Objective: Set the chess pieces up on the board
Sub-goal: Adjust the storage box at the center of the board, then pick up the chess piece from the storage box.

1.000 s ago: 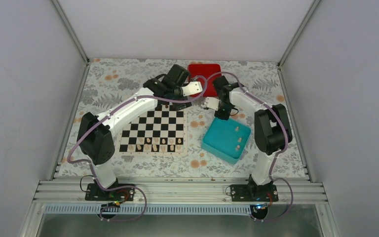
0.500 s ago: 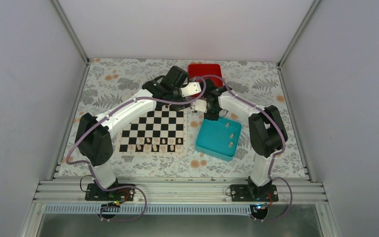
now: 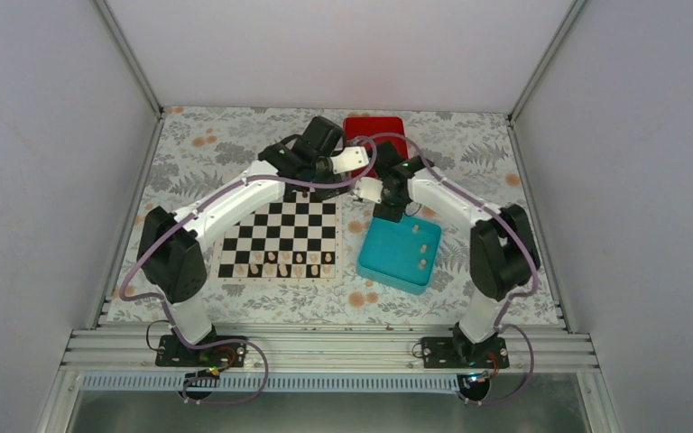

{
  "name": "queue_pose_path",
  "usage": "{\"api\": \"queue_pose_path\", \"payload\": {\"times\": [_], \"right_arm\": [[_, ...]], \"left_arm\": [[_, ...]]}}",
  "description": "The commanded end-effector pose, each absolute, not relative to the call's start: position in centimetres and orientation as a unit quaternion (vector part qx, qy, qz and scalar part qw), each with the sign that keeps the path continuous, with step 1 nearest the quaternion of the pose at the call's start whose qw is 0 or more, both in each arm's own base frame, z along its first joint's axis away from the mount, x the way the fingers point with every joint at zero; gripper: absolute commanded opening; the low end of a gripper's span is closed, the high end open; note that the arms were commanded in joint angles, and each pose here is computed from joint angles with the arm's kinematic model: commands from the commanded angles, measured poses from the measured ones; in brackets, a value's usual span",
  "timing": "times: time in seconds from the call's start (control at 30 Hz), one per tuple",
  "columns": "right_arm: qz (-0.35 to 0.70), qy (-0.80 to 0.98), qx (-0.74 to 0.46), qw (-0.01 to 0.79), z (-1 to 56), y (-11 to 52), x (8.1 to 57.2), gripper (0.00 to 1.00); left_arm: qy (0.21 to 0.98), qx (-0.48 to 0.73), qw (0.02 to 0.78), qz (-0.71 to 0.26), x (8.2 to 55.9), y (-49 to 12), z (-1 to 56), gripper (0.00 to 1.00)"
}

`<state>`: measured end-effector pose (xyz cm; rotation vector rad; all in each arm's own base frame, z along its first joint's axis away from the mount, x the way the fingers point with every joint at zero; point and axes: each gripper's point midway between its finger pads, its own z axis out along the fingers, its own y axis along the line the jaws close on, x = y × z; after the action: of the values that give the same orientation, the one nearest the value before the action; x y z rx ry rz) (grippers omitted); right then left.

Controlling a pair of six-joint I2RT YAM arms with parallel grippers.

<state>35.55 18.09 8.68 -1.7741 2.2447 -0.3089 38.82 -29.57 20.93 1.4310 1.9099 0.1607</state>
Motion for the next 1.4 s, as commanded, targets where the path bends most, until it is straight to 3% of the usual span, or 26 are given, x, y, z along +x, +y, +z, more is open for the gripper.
{"api": "queue_pose_path", "payload": {"times": [0.0, 0.23, 0.5, 0.63, 0.8, 1.0, 1.37], "right_arm": [[-0.047, 0.796, -0.576, 0.181, 13.0, 17.1, 34.0, 0.62], [-0.003, 0.851, -0.478, 0.217, 14.8, 9.9, 33.7, 0.68], [0.016, 0.915, -0.329, 0.232, 12.1, 0.3, 35.8, 0.66], [0.045, 0.918, -0.294, 0.262, 12.6, -0.9, 36.1, 0.66], [0.059, 0.923, -0.293, 0.244, 11.3, -0.8, 35.1, 0.66], [0.071, 0.93, -0.299, 0.202, 8.8, -0.9, 33.4, 0.64], [0.112, 0.937, -0.269, 0.191, 6.4, -2.3, 32.4, 0.63]], "left_arm": [[0.718, 0.571, 0.397, 0.031, 38.7, -32.1, 23.6, 1.0], [0.661, 0.638, 0.389, -0.073, 35.8, -37.4, 24.2, 1.0], [0.614, 0.708, 0.319, -0.141, 30.7, -45.8, 18.5, 0.95], [0.589, 0.73, 0.294, -0.183, 28.3, -49.5, 16.5, 0.87], [0.578, 0.741, 0.262, -0.22, 27.2, -53.3, 14.1, 0.75], [0.577, 0.749, 0.233, -0.226, 26.6, -54.2, 11.9, 0.63], [0.586, 0.751, 0.215, -0.216, 25.3, -52.0, 10.5, 0.59]]}}
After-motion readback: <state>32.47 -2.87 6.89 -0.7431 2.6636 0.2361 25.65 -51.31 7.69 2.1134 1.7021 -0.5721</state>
